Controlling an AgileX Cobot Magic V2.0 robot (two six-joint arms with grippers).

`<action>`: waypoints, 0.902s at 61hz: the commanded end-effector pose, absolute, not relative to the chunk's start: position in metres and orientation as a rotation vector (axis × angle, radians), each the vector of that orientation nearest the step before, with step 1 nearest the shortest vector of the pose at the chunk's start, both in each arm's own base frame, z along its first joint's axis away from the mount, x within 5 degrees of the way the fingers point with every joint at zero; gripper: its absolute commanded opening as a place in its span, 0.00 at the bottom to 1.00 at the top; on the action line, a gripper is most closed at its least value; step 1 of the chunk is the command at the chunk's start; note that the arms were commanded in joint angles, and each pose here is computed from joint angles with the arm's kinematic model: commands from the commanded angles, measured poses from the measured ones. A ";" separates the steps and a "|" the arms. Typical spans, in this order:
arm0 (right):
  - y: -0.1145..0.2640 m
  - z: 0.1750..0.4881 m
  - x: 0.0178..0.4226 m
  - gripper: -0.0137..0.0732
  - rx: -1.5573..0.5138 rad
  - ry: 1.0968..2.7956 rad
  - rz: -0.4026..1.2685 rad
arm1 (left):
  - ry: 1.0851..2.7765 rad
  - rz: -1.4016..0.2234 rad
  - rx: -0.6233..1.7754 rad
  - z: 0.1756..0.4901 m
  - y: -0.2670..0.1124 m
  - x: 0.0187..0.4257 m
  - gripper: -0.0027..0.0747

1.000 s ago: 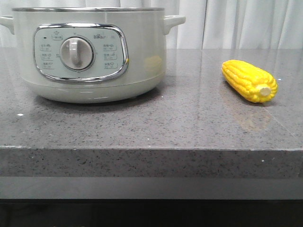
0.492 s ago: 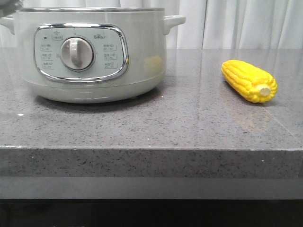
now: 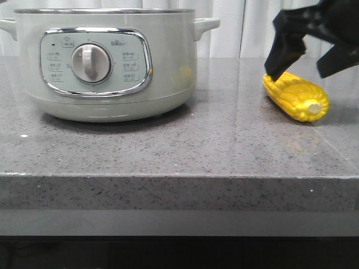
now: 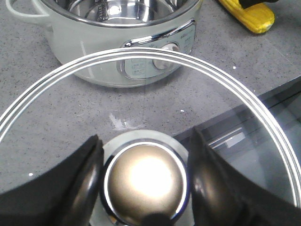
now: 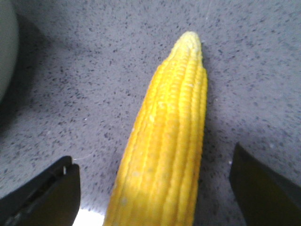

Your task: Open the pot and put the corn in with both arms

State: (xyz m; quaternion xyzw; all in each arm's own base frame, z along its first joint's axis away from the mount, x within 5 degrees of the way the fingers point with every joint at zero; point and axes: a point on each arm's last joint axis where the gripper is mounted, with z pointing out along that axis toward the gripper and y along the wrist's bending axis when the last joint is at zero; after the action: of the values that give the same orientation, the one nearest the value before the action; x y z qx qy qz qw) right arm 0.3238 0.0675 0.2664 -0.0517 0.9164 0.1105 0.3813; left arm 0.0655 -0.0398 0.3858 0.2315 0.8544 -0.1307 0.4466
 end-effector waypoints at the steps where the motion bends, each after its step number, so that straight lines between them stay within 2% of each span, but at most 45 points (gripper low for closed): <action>1: 0.069 0.285 0.336 0.91 -0.116 2.251 0.290 | 1.959 -0.378 0.512 0.406 -0.042 0.068 0.37; 11: 0.070 0.280 0.341 0.88 -0.112 2.267 0.294 | 1.959 -0.378 0.512 0.406 -0.042 0.068 0.37; 16: 0.070 0.280 0.341 0.78 -0.111 2.267 0.293 | 1.959 -0.378 0.512 0.406 -0.042 0.068 0.37; 20: 0.070 0.280 0.341 0.64 -0.111 2.265 0.293 | 1.959 -0.378 0.512 0.406 -0.042 0.068 0.37; 27: 0.070 0.281 0.341 0.47 -0.109 2.256 0.292 | 1.959 -0.378 0.512 0.406 -0.042 0.068 0.37; 33: 0.070 0.289 0.342 0.40 -0.112 2.231 0.292 | 1.959 -0.378 0.512 0.406 -0.042 0.068 0.37; 40: 0.070 0.313 0.341 0.39 -0.128 2.168 0.294 | 1.959 -0.378 0.512 0.406 -0.042 0.068 0.37; 55: 0.081 0.392 0.343 0.39 -0.200 1.922 0.301 | 1.957 -0.379 0.511 0.406 -0.042 0.068 0.37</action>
State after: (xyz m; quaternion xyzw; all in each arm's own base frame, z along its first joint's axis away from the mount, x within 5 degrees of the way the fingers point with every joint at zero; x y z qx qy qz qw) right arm 0.3489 0.0766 0.3381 -0.0728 0.8692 0.1238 0.4731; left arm 0.0655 -0.0398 0.3858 0.2297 0.8548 -0.1316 0.4463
